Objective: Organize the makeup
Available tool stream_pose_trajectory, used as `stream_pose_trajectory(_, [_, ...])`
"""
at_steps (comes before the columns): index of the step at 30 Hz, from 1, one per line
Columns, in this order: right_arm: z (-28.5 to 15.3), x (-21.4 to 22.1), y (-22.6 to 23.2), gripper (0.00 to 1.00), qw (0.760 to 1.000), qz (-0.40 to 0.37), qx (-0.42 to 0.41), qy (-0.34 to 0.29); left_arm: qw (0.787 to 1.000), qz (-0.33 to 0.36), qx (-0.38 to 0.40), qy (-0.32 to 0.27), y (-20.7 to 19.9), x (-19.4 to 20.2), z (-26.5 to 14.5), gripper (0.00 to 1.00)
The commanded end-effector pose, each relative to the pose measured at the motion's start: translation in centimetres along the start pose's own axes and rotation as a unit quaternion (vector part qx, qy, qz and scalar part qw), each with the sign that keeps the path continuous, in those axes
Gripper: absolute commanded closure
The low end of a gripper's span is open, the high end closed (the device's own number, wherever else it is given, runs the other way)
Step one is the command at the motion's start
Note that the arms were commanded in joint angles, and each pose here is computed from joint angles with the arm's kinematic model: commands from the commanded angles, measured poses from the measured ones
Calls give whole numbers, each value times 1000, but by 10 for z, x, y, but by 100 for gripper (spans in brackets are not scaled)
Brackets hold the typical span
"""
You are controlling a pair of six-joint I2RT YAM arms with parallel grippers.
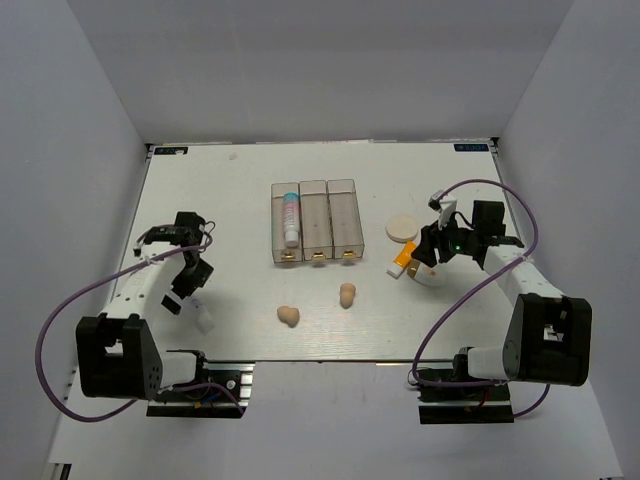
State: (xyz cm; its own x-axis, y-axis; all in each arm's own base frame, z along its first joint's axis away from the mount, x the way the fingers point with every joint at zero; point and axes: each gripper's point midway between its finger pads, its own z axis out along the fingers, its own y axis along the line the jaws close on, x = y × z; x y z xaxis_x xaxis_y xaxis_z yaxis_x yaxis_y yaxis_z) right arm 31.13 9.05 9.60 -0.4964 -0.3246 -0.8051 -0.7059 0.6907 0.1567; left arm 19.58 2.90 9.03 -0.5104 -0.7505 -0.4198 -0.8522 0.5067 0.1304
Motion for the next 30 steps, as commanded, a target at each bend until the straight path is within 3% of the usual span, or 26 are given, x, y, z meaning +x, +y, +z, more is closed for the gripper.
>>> stream_pose_trajectory(1, [-2, -7, 2, 37, 1000, -16, -2, -18, 1000, -10, -20, -14, 7, -6, 16, 2])
stream_pose_trajectory(8, [-5, -5, 3, 37, 1000, -13, -3, -12, 1000, -2, -6, 23, -9, 10, 59, 3])
stream_pose_trajectory(11, [-5, -6, 4, 37, 1000, -12, -5, -10, 1000, 2, 8, 27, -21, 7, 68, 12])
stream_pose_trajectory(15, [-5, -7, 6, 37, 1000, -12, -11, -9, 999, 14, 24, 33, -32, 8, 73, 36])
stream_pose_trajectory(16, [-6, -7, 6, 36, 1000, -12, -11, -9, 999, 14, 30, 32, -34, 8, 72, 47])
stream_pose_trajectory(18, [-6, -8, 6, 36, 1000, -13, -12, -7, 998, 19, 46, 32, -37, 8, 69, 57])
stream_pose_trajectory(19, [-7, -8, 6, 36, 1000, -12, -13, -5, 997, 15, 76, 26, -46, 3, 62, 66])
stream_pose_trajectory(21, [-7, -8, 6, 37, 1000, -14, -13, -4, 989, 43, 138, 8, -66, -2, 48, 75])
stream_pose_trajectory(23, [-7, -7, 7, 38, 1000, -15, -15, 0, 971, 61, 231, 6, -93, -7, 17, 82])
stream_pose_trajectory(27, [-7, -9, 8, 46, 1000, -10, -24, 3, 904, 102, 414, -25, -145, -22, -49, 84])
stream_pose_trajectory(30, [-6, -13, 9, 68, 999, -6, -35, 3, 858, 130, 497, -5, -176, -19, -83, 86])
